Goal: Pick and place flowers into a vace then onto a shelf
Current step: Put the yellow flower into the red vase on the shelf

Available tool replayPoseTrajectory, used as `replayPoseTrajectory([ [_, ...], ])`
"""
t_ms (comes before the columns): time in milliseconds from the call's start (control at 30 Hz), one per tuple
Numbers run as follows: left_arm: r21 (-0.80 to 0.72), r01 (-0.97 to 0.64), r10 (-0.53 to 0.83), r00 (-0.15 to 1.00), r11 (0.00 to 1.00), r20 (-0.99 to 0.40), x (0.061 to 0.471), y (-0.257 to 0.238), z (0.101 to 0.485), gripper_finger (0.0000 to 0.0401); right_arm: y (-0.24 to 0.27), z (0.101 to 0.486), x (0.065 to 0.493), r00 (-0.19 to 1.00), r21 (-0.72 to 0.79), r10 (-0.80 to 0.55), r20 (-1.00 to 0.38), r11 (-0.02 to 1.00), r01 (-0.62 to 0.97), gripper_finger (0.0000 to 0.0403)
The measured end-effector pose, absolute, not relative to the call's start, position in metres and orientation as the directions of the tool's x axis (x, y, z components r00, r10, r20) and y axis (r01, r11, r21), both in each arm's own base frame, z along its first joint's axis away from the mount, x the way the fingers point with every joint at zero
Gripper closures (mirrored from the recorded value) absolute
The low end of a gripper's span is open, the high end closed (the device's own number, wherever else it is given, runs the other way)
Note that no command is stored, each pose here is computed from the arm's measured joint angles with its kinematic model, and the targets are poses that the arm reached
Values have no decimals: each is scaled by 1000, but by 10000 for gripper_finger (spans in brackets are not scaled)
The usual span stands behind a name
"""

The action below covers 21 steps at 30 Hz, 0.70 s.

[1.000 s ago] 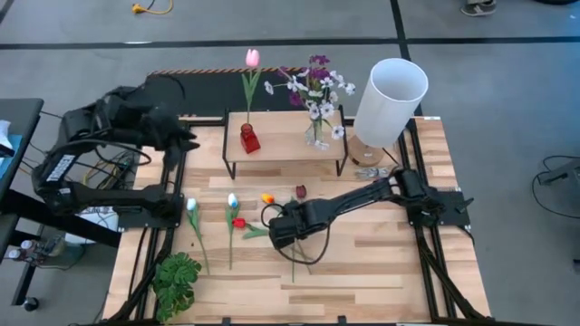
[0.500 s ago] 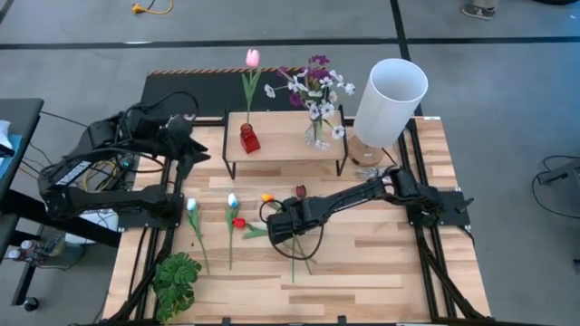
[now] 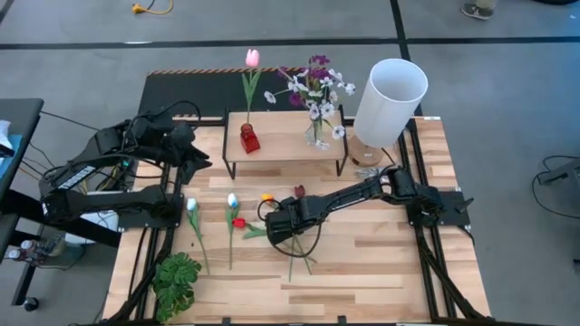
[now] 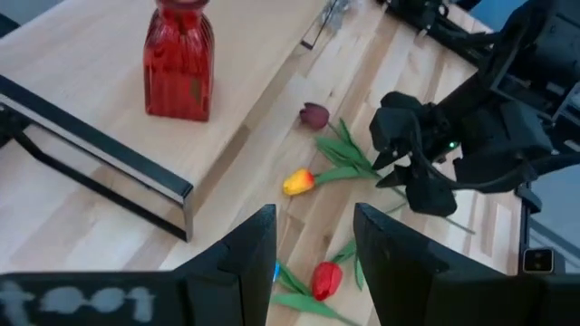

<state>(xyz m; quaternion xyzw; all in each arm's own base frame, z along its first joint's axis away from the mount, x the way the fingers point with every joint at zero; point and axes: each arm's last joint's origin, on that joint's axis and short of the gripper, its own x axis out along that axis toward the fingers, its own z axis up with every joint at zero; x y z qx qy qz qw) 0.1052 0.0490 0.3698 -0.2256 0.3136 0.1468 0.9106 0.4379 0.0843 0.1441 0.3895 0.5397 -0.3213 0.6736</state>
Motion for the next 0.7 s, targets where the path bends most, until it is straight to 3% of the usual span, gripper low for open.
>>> replayPoseTrajectory([
  [200,-322,-417,126,755,850,-644,105,49,367,264,85,143,437,203,161,-26,-979,514,843,301],
  [467,-319,-418,129,754,851,-644,104,49,367,264,94,142,434,209,135,-79,-975,537,833,393],
  [700,-304,-407,120,745,861,-656,104,48,366,264,105,155,422,180,61,-158,-971,564,824,401],
])
